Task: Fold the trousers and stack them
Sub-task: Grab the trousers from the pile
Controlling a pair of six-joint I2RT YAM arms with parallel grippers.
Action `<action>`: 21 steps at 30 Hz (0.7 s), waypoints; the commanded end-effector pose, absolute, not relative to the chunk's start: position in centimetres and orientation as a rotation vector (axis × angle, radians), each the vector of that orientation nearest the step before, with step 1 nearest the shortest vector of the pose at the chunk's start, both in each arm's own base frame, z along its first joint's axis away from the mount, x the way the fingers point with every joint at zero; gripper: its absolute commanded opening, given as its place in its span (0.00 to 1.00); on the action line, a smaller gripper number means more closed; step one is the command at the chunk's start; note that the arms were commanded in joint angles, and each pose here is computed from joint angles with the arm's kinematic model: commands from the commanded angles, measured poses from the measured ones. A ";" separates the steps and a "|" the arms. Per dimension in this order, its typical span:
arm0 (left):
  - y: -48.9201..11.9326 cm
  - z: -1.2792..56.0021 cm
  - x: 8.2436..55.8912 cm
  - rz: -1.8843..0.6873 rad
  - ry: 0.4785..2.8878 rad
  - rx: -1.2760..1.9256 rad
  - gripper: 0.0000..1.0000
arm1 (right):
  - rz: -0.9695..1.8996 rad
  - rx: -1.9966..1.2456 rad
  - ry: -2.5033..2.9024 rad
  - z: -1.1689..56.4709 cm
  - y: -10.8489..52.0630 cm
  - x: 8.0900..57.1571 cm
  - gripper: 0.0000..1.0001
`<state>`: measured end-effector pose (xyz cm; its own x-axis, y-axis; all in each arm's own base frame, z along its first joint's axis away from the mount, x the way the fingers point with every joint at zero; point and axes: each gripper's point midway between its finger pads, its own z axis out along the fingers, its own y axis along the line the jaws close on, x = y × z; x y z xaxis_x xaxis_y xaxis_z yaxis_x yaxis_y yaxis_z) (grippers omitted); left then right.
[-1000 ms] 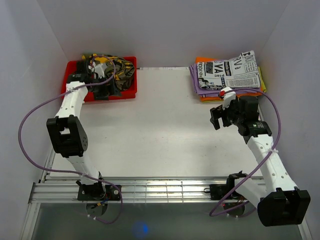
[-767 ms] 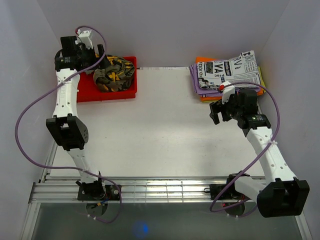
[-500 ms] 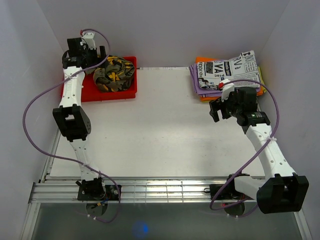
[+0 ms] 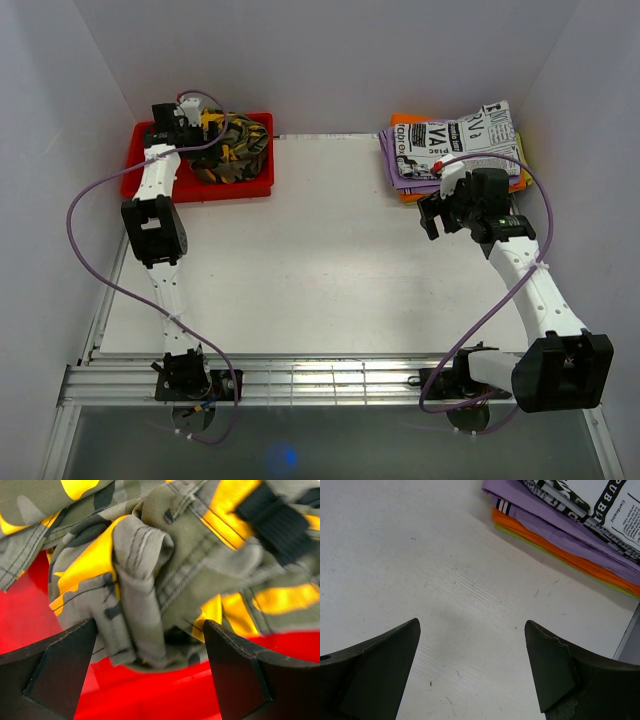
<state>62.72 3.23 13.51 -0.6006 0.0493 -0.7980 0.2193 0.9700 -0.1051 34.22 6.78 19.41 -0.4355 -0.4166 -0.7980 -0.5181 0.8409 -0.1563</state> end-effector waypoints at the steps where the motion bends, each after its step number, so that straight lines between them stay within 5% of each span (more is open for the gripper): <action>1: 3.3 11.9 64.3 -0.236 2.180 0.207 0.98 | 0.090 -0.678 2.007 22.3 6.5 35.9 0.90; 8: 1.0 10.2 65.4 -0.375 2.124 0.226 0.97 | 0.068 -0.676 2.010 22.9 6.2 36.2 0.90; 11: -0.2 9.6 65.4 -0.467 2.116 0.220 0.79 | 0.064 -0.678 2.008 23.1 6.2 36.0 0.90; 13: -1.3 10.4 65.4 -0.551 2.096 0.183 0.54 | 0.060 -0.680 2.011 23.2 6.1 35.8 0.90; 14: -1.4 10.9 65.4 -0.550 2.089 0.187 0.54 | 0.058 -0.679 2.010 23.2 6.1 35.8 0.90; 16: -2.2 12.9 65.5 -0.603 2.048 0.184 0.37 | 0.059 -0.682 2.012 23.3 6.1 35.6 0.90; 21: -3.4 24.1 65.0 -0.666 1.848 0.188 0.00 | 0.088 -0.677 2.001 23.6 6.4 35.1 0.91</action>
<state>66.13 1.10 12.42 -0.5184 -0.1172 -0.8471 0.2722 0.9164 -0.2934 35.15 6.37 20.82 -0.4178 -0.4314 -0.7996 -0.5036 0.8425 -0.1914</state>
